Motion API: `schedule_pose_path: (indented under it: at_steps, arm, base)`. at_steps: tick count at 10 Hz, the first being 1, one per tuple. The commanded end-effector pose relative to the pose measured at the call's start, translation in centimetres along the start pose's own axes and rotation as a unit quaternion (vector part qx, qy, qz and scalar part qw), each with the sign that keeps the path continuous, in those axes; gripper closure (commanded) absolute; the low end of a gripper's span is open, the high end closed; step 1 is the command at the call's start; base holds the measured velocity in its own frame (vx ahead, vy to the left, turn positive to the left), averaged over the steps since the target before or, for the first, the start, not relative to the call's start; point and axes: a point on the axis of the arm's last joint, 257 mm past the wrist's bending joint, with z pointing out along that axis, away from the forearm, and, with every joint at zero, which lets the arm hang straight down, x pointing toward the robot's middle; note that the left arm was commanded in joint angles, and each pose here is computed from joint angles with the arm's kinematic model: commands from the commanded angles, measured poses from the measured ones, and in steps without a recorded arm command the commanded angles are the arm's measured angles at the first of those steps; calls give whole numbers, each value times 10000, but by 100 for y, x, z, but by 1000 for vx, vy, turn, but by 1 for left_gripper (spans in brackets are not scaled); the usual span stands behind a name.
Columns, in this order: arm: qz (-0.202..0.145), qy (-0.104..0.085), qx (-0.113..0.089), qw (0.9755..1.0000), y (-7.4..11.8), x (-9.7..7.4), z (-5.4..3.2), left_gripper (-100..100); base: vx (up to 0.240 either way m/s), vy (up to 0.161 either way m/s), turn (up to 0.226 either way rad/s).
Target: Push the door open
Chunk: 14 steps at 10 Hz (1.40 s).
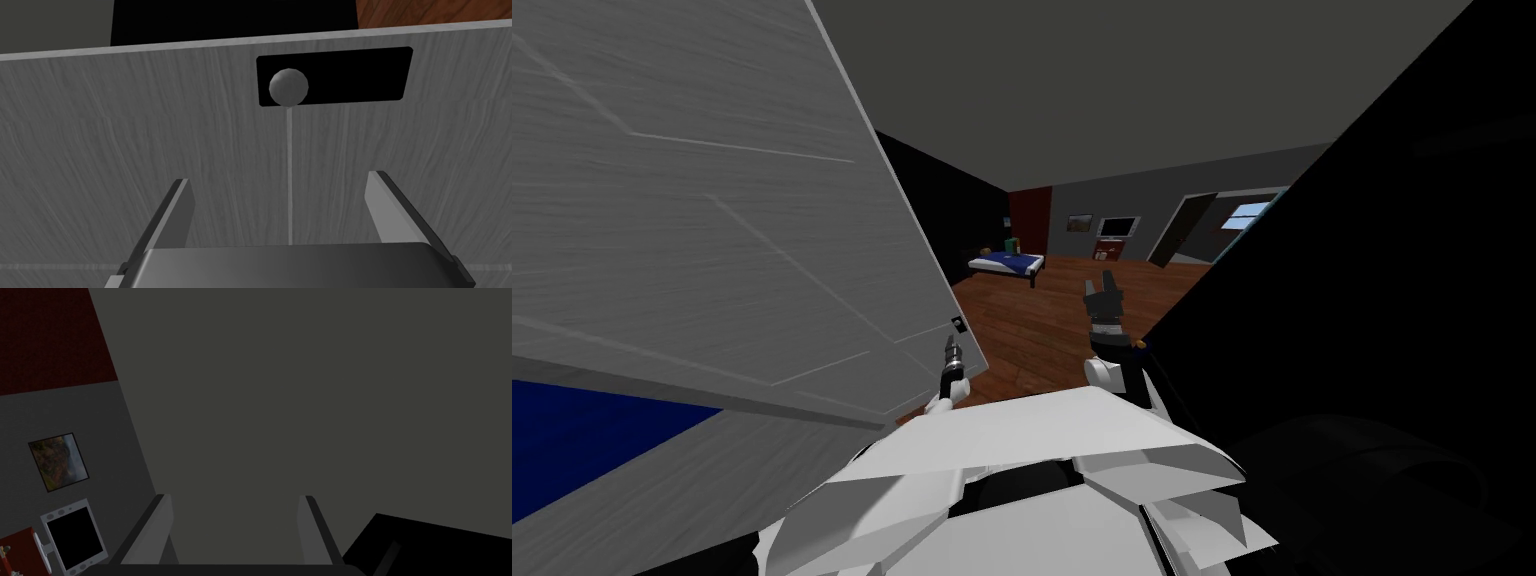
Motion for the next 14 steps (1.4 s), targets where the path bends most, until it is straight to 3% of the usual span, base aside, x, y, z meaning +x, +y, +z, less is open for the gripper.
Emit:
schedule_pose_path:
  at_steps: [1,8,9,14]
  arm:
    - [0,-32,14,10000,5,-30,-22,-100]
    - [-4,-136,57,9999,24,-125,-97,-100]
    - [-4,-136,57,9999,24,-125,-97,100]
    - [-4,-136,57,9999,24,-125,-97,100]
  base:
    - [138,66,-44]
    - [215,90,-37]
    - [-24,-12,4]
    - [-18,-9,0]
